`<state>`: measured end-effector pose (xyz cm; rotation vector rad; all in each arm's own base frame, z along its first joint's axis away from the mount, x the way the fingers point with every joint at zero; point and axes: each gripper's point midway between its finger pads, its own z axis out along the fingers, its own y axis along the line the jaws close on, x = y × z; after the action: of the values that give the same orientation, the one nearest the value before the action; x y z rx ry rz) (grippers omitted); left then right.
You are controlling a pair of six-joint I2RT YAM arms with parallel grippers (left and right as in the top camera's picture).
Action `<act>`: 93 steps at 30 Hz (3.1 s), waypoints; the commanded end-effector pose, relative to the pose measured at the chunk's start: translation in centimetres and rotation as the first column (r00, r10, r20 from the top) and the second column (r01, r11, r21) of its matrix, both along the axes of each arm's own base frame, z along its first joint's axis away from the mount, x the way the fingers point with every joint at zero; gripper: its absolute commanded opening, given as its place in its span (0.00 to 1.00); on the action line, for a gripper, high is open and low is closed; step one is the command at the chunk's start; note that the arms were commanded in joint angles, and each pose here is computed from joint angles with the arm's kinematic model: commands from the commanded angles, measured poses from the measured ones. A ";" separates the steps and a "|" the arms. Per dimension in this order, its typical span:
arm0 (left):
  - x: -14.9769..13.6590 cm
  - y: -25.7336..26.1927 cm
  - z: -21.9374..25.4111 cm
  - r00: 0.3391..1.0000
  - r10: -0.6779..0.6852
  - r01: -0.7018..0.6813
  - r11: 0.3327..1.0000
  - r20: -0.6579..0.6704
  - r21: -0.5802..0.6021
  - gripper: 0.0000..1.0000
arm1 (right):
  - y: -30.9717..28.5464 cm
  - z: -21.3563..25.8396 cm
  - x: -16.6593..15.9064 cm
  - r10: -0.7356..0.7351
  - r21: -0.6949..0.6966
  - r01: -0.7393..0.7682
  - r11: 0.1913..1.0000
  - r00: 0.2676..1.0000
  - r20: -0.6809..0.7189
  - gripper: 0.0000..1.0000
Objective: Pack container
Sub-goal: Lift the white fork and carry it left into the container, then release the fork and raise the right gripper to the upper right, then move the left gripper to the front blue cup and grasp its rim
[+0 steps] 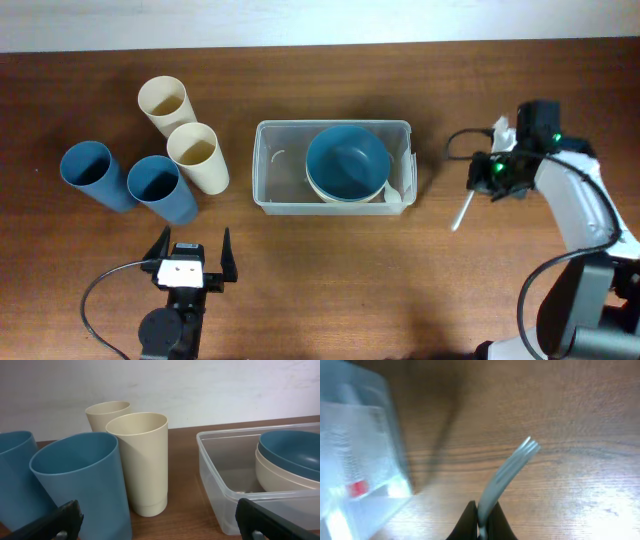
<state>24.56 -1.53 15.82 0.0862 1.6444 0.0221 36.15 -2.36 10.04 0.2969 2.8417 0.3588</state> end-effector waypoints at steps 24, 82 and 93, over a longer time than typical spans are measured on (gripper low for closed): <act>0.0 0.2 0.0 1.000 0.007 -0.008 1.000 0.004 0.012 0.99 | 12.7 4.9 4.2 0.508 0.151 -0.565 0.811 0.808 0.298 0.04; 0.0 0.2 0.0 1.000 0.008 -0.008 1.000 0.006 0.012 0.99 | -13.7 6.2 3.3 -0.566 -0.006 0.566 0.825 0.825 0.012 0.99; -0.7 -1.1 7.4 0.959 -0.064 0.068 0.998 0.278 -0.007 0.99 | -13.7 6.2 3.3 -0.566 -0.006 0.566 0.825 0.825 0.012 0.99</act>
<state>24.48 -1.56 20.48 0.0667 1.4527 0.0097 39.63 -15.55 16.28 1.0710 2.5807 0.2350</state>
